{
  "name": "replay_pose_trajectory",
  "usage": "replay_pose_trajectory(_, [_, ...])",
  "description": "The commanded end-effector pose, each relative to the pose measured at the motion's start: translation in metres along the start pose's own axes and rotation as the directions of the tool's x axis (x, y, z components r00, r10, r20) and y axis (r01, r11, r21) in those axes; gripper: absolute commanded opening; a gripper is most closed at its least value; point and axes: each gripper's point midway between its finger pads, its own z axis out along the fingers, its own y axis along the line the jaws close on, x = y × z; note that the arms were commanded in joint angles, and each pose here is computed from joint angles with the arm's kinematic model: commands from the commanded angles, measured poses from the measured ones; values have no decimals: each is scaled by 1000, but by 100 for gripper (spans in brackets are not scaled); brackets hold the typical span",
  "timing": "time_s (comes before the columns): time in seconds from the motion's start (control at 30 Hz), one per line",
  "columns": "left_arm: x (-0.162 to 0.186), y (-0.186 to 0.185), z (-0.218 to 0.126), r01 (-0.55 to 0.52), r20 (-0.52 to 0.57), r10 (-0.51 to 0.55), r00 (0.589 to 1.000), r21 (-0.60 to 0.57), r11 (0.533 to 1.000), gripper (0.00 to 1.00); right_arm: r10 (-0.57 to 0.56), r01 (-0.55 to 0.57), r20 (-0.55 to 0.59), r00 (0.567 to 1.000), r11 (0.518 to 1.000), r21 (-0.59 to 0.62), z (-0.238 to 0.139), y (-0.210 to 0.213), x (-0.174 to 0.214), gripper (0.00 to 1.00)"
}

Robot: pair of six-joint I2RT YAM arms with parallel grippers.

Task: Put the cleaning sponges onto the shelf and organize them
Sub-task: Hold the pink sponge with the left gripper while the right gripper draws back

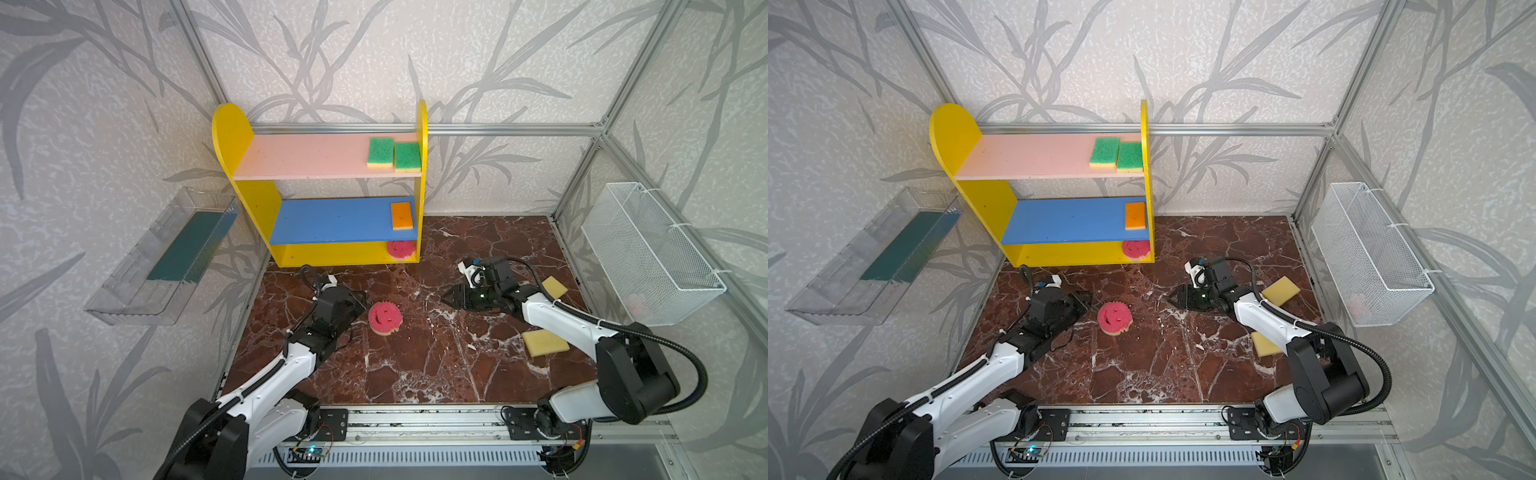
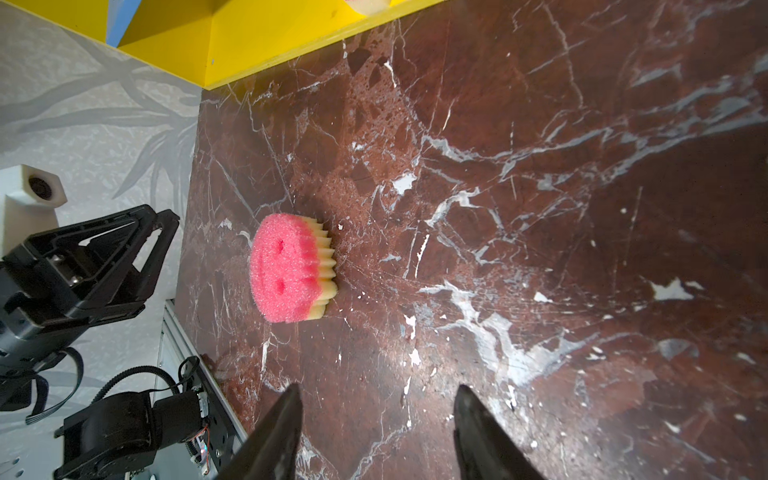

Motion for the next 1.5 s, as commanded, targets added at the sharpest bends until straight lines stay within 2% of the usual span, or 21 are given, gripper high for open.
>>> replay_pose_trajectory(0.0, [25,25,-4,-60,-93,56,994,-51,997,39,-2,2,-31,1000,1000,-15,6,-2,5,58])
replay_pose_trajectory(0.17, [46,30,-4,-80,-172,76,982,-18,997,46,-6,5,-32,999,1000,-26,7,-1,6,61])
replay_pose_trajectory(0.37, [59,37,3,-118,-231,105,967,-42,992,47,-7,6,-29,1000,1000,-17,7,-4,10,64])
replay_pose_trajectory(0.93, [74,53,26,-95,-274,67,959,-89,991,27,-7,7,-40,999,1000,-3,10,-9,12,65])
replay_pose_trajectory(1.03, [76,56,27,-92,-278,63,959,-94,991,20,-9,9,-39,999,1000,-4,10,-8,12,64])
replay_pose_trajectory(1.23, [74,55,25,-87,-267,59,962,-94,992,0,-11,11,-39,999,1000,-2,9,-9,12,64])
replay_pose_trajectory(1.47, [68,52,24,-36,-238,12,971,-97,995,0,-10,10,-36,999,1000,-4,7,-8,12,65])
